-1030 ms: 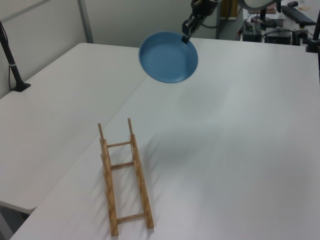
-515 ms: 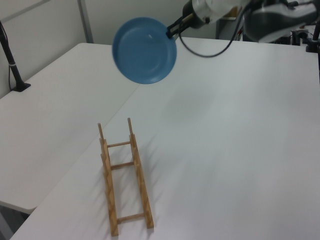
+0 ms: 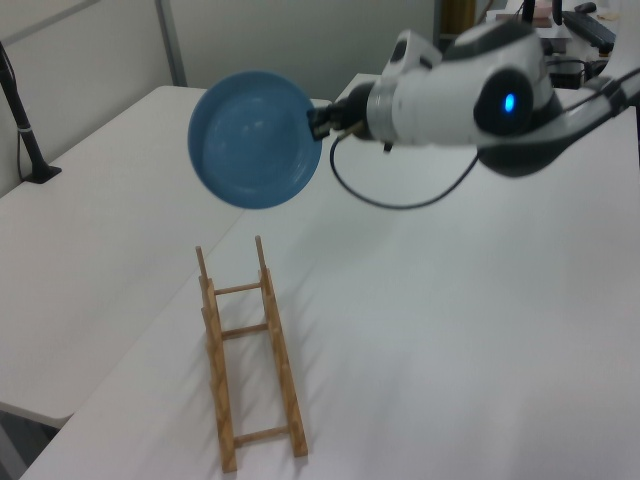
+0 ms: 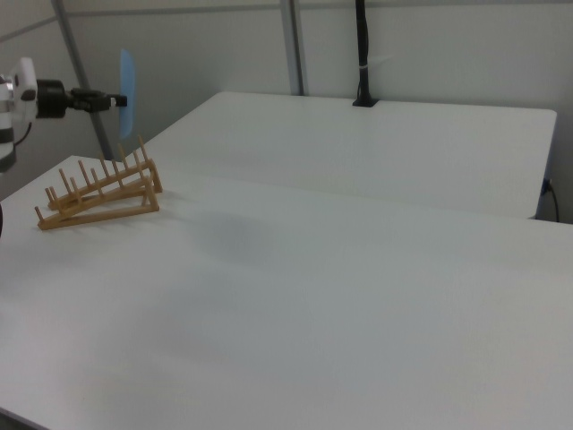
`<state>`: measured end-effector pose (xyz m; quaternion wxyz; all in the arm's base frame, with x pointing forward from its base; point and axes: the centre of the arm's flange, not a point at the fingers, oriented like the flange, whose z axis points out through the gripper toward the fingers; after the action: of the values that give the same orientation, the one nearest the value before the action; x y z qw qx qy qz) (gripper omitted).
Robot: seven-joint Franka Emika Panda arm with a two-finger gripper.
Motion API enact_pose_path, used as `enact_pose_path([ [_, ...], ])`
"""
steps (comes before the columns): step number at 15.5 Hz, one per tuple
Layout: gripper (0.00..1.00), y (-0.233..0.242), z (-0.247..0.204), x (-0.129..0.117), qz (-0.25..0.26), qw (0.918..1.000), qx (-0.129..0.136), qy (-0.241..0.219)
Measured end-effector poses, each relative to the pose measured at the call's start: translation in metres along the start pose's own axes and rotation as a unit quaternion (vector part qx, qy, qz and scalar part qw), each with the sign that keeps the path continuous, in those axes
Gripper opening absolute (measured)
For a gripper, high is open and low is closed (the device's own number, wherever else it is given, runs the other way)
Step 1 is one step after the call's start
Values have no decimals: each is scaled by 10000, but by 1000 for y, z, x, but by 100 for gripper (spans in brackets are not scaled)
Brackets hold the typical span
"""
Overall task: Place plate in plate rack
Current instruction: 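Carry the upright plate over the wooden dish rack, then lower the plate edge-first into a slot of the rack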
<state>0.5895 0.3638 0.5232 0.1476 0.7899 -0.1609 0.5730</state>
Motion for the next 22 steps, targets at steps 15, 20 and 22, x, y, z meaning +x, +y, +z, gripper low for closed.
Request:
enact_pose_path([
  [15, 5, -42, 12, -89, -82, 9986, -62, 510],
  [20, 5, -58, 23, -91, 221, 9974, -40, 679],
  [22, 5, -69, 21, -95, 292, 9974, 17, 658],
])
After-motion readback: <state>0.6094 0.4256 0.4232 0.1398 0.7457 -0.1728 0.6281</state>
